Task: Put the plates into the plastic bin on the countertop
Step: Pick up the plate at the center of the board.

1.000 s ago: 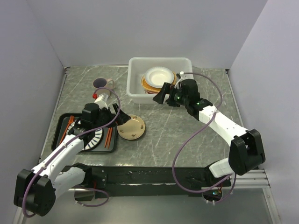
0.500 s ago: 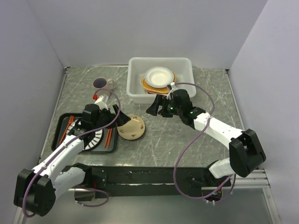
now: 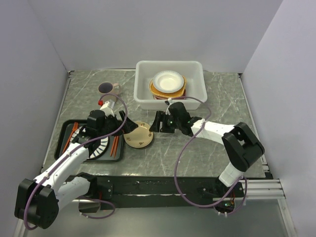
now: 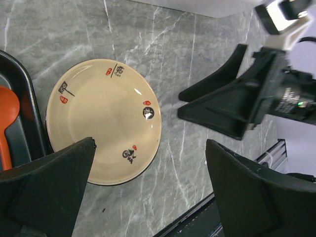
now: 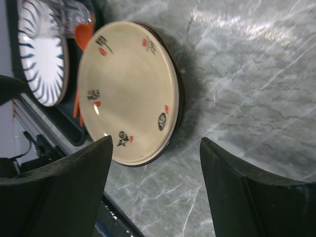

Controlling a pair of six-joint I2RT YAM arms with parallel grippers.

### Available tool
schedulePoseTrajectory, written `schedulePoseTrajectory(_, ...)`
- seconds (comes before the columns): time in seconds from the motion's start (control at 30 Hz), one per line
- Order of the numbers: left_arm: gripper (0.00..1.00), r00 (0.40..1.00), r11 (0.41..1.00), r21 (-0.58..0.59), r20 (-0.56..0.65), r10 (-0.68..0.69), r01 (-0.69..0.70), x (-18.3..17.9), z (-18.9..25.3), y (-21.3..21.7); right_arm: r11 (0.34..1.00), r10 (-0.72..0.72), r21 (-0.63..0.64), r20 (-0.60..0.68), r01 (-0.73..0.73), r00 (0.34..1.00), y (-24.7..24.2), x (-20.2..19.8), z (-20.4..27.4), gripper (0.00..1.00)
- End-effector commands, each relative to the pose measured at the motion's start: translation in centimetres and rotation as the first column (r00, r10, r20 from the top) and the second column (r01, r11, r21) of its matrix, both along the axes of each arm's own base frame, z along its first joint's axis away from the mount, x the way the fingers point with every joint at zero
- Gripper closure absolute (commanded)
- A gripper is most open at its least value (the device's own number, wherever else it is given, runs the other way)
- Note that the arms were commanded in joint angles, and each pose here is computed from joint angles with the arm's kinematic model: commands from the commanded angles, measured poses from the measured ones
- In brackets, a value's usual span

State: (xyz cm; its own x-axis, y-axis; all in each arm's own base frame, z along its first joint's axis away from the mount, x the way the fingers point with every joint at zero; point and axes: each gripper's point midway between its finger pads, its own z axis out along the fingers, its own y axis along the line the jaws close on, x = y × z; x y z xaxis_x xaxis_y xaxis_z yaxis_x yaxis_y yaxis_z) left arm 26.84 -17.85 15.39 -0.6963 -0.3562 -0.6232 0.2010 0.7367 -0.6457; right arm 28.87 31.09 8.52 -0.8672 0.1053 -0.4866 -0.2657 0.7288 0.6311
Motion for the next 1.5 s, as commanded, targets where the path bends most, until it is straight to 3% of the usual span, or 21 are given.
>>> schedulePoseTrajectory(0.0, 0.01, 1.000, 1.000, -0.002, 0.030, 0.002, -0.002, 0.3, 0.7, 0.0, 1.000, 0.012, 0.008, 0.018, -0.012, 1.000, 1.4, 0.5, -0.5, 0.25)
schedulePoseTrajectory(0.57, 0.01, 1.000, 1.000, 0.007, 0.026, 0.002, -0.002, 0.5, 0.5, 0.0, 0.999, 0.023, -0.022, -0.033, -0.023, 0.999, 2.9, 1.1, -3.3, 0.50)
schedulePoseTrajectory(0.6, 0.01, 1.000, 1.000, 0.009, 0.025, 0.005, -0.005, 0.5, 0.5, 0.0, 1.000, 0.021, -0.023, -0.029, -0.021, 0.999, 3.1, 1.3, -3.2, 0.54)
schedulePoseTrajectory(0.63, 0.01, 1.000, 1.000, 0.008, 0.024, 0.004, -0.004, 0.5, 0.5, 0.0, 0.999, 0.020, -0.030, -0.033, -0.021, 0.999, 3.0, 1.1, -3.3, 0.70)
schedulePoseTrajectory(0.73, 0.01, 1.000, 1.000, 0.008, 0.024, 0.004, -0.004, 0.5, 0.4, 0.0, 0.999, 0.003, -0.049, -0.022, -0.004, 1.000, 2.7, 1.3, -3.1, 0.93)
schedulePoseTrajectory(0.8, 0.01, 1.000, 1.000, 0.009, 0.022, 0.003, -0.004, 0.5, 0.3, 0.0, 0.998, -0.008, -0.062, -0.005, 0.008, 1.000, 2.4, 1.4, -2.6, 0.99)
schedulePoseTrajectory(1.47, 0.01, 1.000, 1.000, 0.008, 0.022, 0.008, -0.008, 0.5, 0.2, 0.1, 0.998, -0.042, -0.034, 0.092, 0.045, 0.995, 1.4, 1.5, 1.7, 1.00)
